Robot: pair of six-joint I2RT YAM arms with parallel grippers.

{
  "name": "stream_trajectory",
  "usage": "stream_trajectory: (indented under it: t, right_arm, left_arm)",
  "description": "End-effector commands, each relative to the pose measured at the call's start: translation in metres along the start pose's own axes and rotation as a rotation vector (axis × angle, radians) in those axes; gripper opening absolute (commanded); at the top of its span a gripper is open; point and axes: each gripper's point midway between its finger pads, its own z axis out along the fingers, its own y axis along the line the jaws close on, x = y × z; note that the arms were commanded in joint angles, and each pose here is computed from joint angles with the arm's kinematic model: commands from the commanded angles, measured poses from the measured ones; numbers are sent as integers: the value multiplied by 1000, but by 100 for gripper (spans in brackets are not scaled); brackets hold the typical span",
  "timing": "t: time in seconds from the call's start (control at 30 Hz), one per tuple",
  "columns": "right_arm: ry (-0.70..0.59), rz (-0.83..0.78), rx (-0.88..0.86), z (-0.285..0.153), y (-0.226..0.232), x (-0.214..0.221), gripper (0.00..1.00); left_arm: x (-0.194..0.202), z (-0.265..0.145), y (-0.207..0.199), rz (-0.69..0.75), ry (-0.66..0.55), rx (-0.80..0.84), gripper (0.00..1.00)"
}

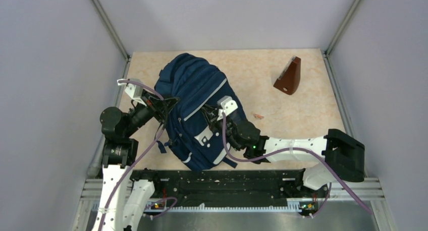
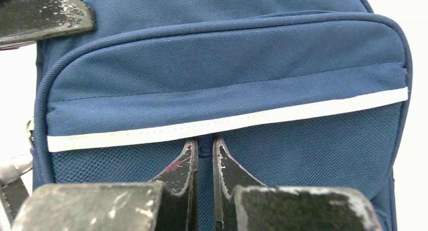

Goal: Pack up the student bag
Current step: Zip the student bag at the center of the board.

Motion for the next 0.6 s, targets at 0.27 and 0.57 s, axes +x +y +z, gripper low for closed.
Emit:
stream_trajectory:
  t: [0.27,0.57]
  right_arm:
    - [54,-59,150,3,-41,2,0]
    - [79,-61,235,10,-92,-1,0]
  left_arm:
    - [-54,-9,-35,203,-179,86,0]
    - [-55,-10,-37,213,-182,85,0]
